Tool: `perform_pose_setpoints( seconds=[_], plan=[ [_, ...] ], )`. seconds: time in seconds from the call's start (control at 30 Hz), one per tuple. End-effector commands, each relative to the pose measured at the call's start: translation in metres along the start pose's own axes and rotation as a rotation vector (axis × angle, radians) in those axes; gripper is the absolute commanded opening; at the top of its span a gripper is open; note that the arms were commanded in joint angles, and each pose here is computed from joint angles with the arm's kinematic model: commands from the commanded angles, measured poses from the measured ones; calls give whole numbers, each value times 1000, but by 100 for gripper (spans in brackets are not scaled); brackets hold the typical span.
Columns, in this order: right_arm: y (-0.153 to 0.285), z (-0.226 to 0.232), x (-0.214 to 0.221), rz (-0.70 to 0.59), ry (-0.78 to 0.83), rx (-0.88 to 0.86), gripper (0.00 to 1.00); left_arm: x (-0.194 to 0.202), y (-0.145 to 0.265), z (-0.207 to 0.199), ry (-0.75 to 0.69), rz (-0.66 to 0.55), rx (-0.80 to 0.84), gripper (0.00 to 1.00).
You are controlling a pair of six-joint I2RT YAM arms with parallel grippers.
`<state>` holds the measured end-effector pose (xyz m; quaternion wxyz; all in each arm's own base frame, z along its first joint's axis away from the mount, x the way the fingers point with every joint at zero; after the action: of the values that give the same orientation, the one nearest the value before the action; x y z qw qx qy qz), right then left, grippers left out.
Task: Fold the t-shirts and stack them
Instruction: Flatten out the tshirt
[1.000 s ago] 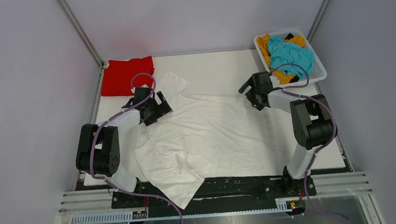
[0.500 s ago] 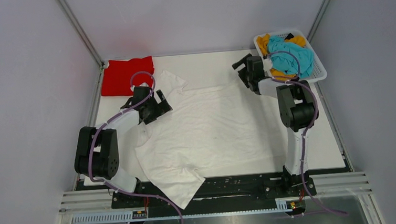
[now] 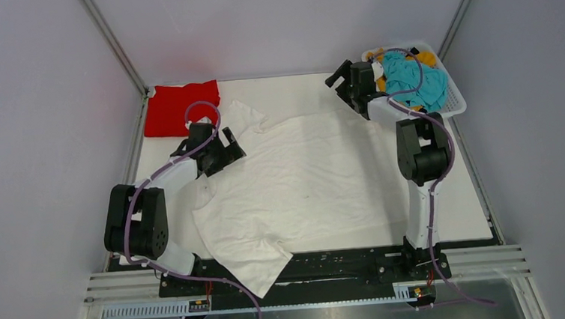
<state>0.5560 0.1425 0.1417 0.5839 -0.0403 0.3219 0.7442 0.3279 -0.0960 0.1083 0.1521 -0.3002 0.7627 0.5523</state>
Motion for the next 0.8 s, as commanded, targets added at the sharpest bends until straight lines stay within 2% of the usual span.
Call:
perform_pose_setpoints(
  seconds=[0.0, 0.13, 0.3, 0.63, 0.77],
  plan=[
    [69, -3, -13, 8, 122, 61, 99, -12, 8, -7, -19, -65, 49, 99],
    [91, -44, 4, 29, 104, 162, 100, -12, 10, -7, -17, -68, 58, 99],
    [82, -73, 11, 58, 51, 239, 100, -10, 12, -7, -17, -75, 59, 99],
    [38, -81, 6, 53, -12, 269, 100, -10, 10, -7, -20, -69, 63, 99],
    [12, -67, -2, 42, -51, 224, 99, -11, 9, -8, -22, -66, 65, 99]
  ],
)
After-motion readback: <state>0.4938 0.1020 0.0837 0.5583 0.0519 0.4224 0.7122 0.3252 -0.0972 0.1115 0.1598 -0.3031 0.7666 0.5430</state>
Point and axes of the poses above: each gripper's point midway between its finger pads, its own y axis back along the fingers, its own z axis along the line the jaws close on, x = y × z, the point moved 6 cm from there along y, back along the fingers, and after that the axes turned 10 degrees about -y, right-handed, at the moved point
